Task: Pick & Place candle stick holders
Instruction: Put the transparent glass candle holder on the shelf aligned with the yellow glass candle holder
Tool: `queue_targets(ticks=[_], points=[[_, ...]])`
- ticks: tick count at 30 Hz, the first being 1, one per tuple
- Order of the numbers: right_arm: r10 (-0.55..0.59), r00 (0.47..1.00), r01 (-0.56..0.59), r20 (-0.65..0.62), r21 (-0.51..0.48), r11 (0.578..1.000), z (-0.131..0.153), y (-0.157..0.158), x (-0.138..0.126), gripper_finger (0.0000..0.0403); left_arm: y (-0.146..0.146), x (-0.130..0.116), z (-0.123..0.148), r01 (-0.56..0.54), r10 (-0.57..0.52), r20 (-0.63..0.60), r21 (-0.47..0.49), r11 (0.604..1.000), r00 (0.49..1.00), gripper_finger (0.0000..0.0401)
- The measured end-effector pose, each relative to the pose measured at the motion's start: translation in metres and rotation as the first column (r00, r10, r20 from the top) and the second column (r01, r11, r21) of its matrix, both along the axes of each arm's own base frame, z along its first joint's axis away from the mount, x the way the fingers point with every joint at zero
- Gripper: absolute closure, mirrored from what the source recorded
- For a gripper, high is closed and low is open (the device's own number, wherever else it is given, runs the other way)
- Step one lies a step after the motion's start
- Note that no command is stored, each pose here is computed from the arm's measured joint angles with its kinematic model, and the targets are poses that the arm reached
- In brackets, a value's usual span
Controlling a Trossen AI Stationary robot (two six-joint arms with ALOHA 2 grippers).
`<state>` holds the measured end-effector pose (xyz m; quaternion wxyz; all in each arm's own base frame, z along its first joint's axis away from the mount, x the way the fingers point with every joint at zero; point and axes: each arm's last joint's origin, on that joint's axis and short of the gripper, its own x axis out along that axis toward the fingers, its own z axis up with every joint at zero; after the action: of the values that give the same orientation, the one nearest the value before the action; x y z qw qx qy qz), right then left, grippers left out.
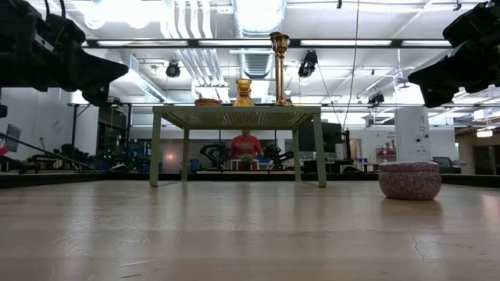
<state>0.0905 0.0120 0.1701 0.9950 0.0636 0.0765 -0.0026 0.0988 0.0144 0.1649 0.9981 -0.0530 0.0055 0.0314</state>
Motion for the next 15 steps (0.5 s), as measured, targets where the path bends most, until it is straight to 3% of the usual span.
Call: queue_targets(ticks=[15], points=[[0.000, 1.000, 0.000, 0.000, 0.000, 1.000, 0.0000, 0.0000, 0.0000, 0.0394, 0.0001, 0.0005, 0.0000, 0.001, -0.001, 0.003, -0.001, 1.000, 1.000, 0.0387]])
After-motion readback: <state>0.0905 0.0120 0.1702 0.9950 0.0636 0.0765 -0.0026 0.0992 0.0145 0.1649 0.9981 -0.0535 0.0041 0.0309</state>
